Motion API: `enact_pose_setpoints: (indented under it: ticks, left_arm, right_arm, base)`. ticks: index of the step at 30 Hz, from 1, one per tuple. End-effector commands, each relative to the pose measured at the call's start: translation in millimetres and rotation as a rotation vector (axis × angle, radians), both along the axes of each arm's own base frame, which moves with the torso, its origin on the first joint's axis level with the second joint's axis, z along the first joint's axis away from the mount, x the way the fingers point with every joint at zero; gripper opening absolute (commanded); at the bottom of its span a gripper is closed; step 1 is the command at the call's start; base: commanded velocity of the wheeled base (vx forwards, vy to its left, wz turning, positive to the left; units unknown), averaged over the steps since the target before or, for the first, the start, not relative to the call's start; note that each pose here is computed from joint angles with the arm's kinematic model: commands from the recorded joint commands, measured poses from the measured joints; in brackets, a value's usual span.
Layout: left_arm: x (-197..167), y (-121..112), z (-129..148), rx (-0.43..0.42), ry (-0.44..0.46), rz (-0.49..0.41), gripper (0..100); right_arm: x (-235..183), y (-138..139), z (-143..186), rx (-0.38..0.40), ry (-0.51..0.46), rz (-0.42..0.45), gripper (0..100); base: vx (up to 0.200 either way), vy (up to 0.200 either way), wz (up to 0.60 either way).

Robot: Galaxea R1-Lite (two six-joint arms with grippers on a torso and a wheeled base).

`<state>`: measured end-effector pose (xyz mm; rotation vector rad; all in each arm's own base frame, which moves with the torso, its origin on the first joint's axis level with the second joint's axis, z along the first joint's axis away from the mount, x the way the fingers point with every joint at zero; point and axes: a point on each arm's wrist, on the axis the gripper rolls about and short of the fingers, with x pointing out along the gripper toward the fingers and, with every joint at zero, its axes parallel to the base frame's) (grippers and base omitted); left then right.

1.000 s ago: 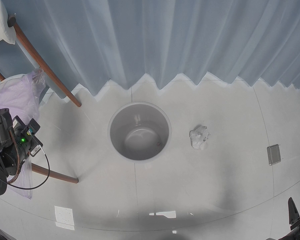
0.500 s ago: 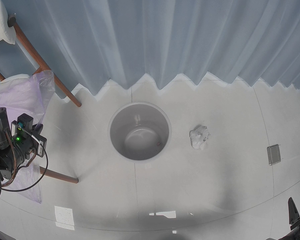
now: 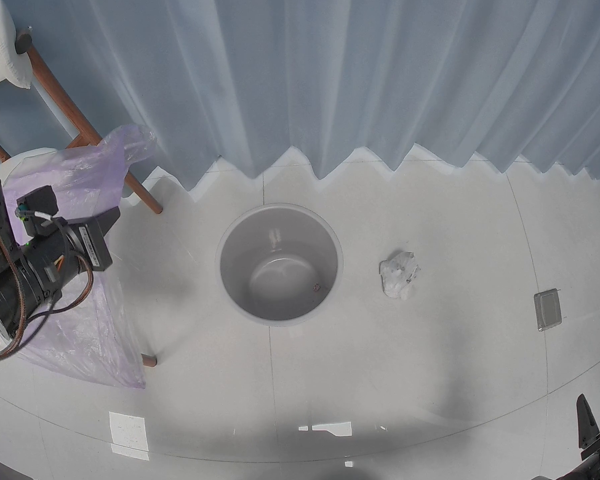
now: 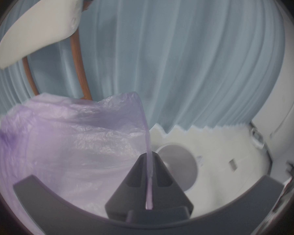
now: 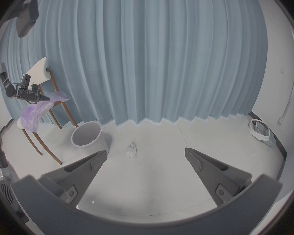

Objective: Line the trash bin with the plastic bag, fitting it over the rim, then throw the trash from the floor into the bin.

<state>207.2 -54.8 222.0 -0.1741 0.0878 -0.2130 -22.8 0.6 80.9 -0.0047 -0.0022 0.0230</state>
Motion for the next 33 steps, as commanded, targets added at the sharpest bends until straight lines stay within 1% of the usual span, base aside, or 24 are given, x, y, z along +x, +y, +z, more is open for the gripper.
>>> enact_pose_setpoints:
  ticks: [1,4,6,8,10,11,12,13,14,16,19,20,22,23,24,31,33]
  left_arm:
    - [-4.6,-23.8,30.1,-0.255,-0.067,-0.140,0]
    - [-3.6,-32.7,34.8,-0.338,-0.058,-0.168,0]
    - [-1.1,-36.1,35.7,-0.349,-0.054,-0.179,0]
    - [-0.6,-46.7,44.7,-0.367,-0.069,-0.238,0]
    - [-1.6,-52.3,48.2,-0.388,-0.070,-0.268,0]
    - [-5.0,-59.2,48.1,-0.422,-0.051,-0.308,0]
    - [-7.4,-62.5,48.2,-0.436,-0.042,-0.331,0]
    - [-11.5,-68.7,50.3,-0.459,-0.030,-0.381,0]
    - [-12.1,-69.7,51.4,-0.466,-0.030,-0.391,0]
    - [-12.3,-77.2,56.3,-0.497,-0.047,-0.481,0]
    - [-6.9,-83.0,52.6,-0.484,-0.036,-0.562,0]
    - [-6.0,-83.9,51.3,-0.474,-0.029,-0.604,0]
    - [-6.4,-85.0,50.8,-0.469,-0.021,-0.639,0]
    - [-6.4,-85.0,50.8,-0.469,-0.021,-0.639,0]
    - [-6.5,-85.2,54.0,-0.469,-0.027,-0.668,0]
    - [-3.2,-80.9,55.1,-0.461,-0.019,-0.703,0]
    - [11.4,-77.8,50.0,-0.442,0.000,-0.725,0]
  right_arm:
    - [0.0,-0.1,-5.3,0.011,0.001,-0.003,100]
    - [0.0,-0.2,-5.3,0.012,0.001,-0.008,100]
    - [0.0,-0.2,-5.3,0.015,0.001,-0.011,100]
    - [0.0,-0.3,-5.1,0.017,-0.001,-0.012,100]
    - [0.0,-0.3,-5.3,0.022,0.001,-0.014,100]
    - [0.0,-0.4,-5.3,0.023,0.001,-0.020,100]
    - [0.0,-0.4,-5.3,0.022,0.001,-0.020,100]
    - [0.0,-0.4,-5.3,0.019,0.001,-0.020,100]
    - [0.0,-0.4,-5.3,0.019,0.001,-0.020,100]
    - [0.0,-0.4,-5.3,0.014,0.001,-0.020,100]
    - [0.0,-0.4,-5.3,0.017,0.001,-0.020,100]
    - [0.0,-0.4,-5.3,0.017,0.001,-0.020,100]
    - [0.0,-0.4,-5.3,0.014,0.001,-0.020,100]
    - [0.0,-0.4,-5.3,0.014,0.001,-0.020,100]
    - [0.0,-0.4,-5.3,0.014,0.001,-0.017,100]
    - [0.0,-0.3,-5.1,0.012,-0.001,-0.015,100]
    - [0.0,-0.3,-5.1,0.009,-0.001,-0.015,100]
  base:
    - [0.000,0.000,0.00]
    - [0.000,0.000,0.00]
    - [0.000,0.000,0.00]
    - [0.000,0.000,0.00]
    - [0.000,0.000,0.00]
    - [0.000,0.000,0.00]
    - [0.000,0.000,0.00]
    - [0.000,0.000,0.00]
    - [0.000,0.000,0.00]
    - [0.000,0.000,0.00]
    - [0.000,0.000,0.00]
    - [0.000,0.000,0.00]
    - [0.000,0.000,0.00]
    - [0.000,0.000,0.00]
    - [0.000,0.000,0.00]
    - [0.000,0.000,0.00]
    - [0.000,0.000,0.00]
